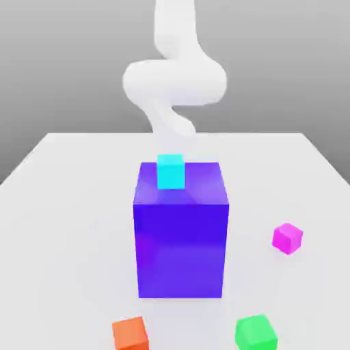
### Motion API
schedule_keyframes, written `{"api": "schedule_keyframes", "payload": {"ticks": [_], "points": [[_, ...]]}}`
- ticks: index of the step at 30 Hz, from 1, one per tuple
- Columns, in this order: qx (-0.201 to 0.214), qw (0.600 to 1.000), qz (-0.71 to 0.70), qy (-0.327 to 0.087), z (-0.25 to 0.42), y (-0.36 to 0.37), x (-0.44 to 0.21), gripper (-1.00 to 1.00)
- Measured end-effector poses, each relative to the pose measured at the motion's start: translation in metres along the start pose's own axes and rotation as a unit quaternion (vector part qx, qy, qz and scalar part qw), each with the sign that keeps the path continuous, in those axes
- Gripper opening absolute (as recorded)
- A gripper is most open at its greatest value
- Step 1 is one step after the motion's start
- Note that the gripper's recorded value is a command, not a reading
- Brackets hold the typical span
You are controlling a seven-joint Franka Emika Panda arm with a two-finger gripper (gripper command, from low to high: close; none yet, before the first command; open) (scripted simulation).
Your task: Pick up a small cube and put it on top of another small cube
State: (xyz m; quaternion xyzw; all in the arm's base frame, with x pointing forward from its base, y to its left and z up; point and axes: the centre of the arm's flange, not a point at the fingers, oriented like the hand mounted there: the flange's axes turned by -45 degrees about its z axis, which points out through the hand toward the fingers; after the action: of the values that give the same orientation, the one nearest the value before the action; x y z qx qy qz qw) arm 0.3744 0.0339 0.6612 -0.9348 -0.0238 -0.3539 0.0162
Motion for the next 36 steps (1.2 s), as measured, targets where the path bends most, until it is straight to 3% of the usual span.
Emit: {"api": "schedule_keyframes", "payload": {"ticks": [9,18,26,27,36], "points": [[0.075,0.978,-0.112,-0.161,0.185,-0.146,-0.132,0.00],[0.101,0.902,-0.267,-0.323,0.258,-0.235,-0.391,0.00],[0.101,0.892,-0.281,-0.340,0.303,-0.234,-0.458,0.00],[0.101,0.892,-0.281,-0.340,0.307,-0.234,-0.462,-1.00],[0.101,0.892,-0.281,-0.339,0.298,-0.235,-0.453,-1.00]]}}
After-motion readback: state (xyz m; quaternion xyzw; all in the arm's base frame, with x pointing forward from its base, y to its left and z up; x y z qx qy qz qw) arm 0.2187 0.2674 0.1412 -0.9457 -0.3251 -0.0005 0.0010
